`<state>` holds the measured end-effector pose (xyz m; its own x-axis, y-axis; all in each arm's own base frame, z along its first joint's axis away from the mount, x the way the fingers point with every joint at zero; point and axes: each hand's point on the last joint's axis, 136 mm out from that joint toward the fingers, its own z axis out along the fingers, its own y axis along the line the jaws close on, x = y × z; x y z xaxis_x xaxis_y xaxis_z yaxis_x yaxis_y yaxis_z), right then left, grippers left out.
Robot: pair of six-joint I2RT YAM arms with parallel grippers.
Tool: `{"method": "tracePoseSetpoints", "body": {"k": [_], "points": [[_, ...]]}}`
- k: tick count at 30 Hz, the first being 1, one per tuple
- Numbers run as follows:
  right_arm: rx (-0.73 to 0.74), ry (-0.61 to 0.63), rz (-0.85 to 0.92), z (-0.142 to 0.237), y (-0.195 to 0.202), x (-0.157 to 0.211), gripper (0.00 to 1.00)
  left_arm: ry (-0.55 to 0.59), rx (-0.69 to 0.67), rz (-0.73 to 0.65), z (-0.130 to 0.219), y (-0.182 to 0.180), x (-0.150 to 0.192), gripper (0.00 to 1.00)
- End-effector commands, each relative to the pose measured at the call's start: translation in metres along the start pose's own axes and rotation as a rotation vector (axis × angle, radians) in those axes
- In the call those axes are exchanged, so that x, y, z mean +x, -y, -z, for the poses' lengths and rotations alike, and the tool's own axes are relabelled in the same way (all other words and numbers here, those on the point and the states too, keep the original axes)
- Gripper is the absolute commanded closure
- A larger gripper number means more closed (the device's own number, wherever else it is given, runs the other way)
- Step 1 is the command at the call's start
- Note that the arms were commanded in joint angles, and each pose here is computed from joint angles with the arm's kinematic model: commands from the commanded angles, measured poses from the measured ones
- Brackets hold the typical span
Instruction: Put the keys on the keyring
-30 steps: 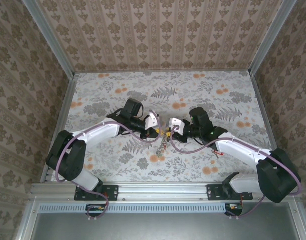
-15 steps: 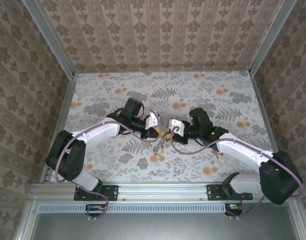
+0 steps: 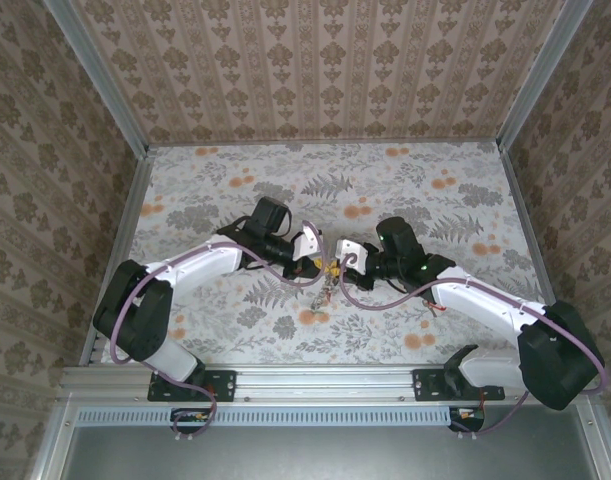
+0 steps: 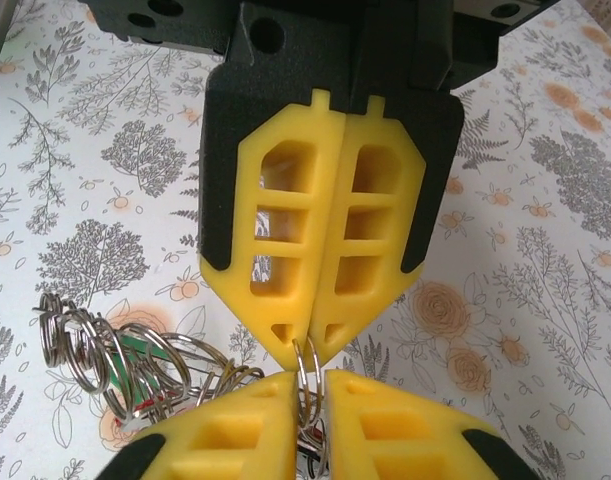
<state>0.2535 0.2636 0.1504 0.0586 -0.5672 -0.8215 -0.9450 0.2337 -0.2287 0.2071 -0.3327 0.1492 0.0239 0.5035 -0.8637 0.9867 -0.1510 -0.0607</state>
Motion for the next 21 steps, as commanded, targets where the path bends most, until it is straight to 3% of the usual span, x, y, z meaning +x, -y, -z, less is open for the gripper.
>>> {"method": "tracePoseSetpoints", "body": {"k": [1, 4, 6, 13, 21], "points": [[-0.008, -0.026, 0.008, -0.003, 0.000, 0.001, 0.93, 0.022, 0.017, -0.037, 0.001, 0.001, -0.015, 1.00], [0.009, -0.022, 0.011, -0.004, 0.002, 0.002, 1.00, 0.020, 0.005, -0.043, 0.001, 0.001, -0.013, 0.99], [0.025, 0.001, 0.013, -0.004, 0.003, 0.001, 1.00, 0.029, -0.008, -0.040, 0.002, -0.001, -0.009, 0.88], [0.059, 0.140, -0.051, -0.005, 0.010, -0.006, 1.00, 0.075, -0.054, -0.004, 0.008, -0.010, 0.004, 0.84], [0.100, 0.242, -0.126, -0.003, 0.016, -0.009, 1.00, 0.114, -0.012, 0.017, 0.006, -0.011, 0.002, 0.82]]}}
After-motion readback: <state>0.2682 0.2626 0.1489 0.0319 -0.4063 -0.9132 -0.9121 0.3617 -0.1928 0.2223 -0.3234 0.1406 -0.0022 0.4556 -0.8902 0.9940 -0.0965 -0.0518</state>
